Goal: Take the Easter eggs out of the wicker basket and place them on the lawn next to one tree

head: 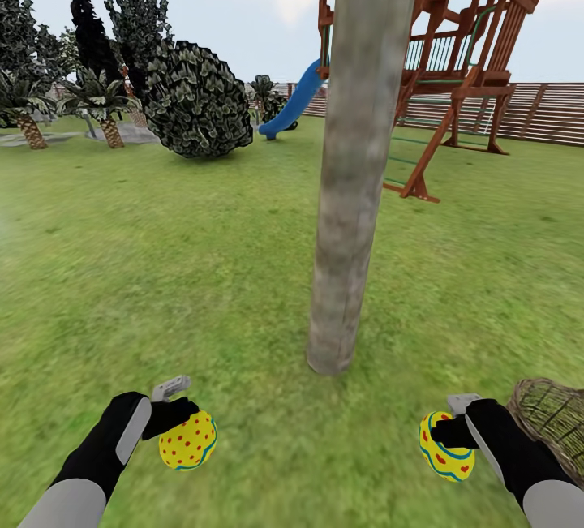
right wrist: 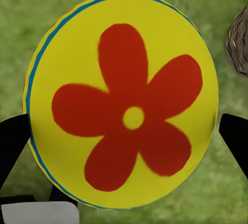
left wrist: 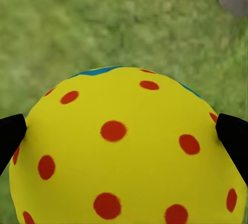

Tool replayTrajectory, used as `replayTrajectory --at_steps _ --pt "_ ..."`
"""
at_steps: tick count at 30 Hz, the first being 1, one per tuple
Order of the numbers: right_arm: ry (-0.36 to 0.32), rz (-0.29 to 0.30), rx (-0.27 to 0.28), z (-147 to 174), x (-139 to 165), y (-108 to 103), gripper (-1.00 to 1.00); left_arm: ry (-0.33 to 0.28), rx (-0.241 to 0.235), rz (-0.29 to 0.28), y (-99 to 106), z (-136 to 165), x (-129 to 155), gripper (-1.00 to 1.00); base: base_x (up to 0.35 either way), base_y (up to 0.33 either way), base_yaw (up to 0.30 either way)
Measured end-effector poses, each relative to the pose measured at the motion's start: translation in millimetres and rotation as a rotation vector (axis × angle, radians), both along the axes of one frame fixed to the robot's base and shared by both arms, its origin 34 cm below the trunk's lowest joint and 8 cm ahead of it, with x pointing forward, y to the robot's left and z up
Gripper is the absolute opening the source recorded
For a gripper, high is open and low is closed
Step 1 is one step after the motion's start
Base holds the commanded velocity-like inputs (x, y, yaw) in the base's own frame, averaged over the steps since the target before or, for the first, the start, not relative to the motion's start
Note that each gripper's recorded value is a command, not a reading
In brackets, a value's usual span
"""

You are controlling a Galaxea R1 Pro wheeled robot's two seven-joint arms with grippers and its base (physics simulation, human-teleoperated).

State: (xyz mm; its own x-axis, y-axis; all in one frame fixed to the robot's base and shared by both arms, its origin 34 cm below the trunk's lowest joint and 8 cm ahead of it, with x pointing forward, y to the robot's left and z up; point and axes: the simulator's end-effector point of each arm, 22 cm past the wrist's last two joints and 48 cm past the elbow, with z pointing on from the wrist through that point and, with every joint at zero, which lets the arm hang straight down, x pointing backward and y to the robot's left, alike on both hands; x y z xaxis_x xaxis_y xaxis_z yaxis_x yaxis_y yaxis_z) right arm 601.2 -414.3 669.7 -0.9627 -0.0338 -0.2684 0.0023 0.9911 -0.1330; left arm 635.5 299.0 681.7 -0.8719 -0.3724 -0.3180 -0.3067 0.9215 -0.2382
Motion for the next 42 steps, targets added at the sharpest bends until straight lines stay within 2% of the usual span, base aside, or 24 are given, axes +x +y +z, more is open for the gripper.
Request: replayTrajectory --at_steps 14,18,42 --pt "-0.001 -0.001 -0.004 -20.0 1.0 -2.3 -1.00 0.000 -0.002 0.004 0.0 -20.6 0.9 -1.00 0.000 0.000 0.000" --pt "-0.004 -0.001 -0.006 -25.6 1.5 -3.5 -1.00 0.000 -0.014 -0.005 -11.0 -27.2 1.2 -1.00 0.000 0.000 0.000" --pt "-0.005 -0.004 -0.008 -63.6 1.0 -6.4 -1.00 -0.001 -0.013 -0.005 -11.2 -65.9 0.8 -1.00 0.000 0.000 0.000"
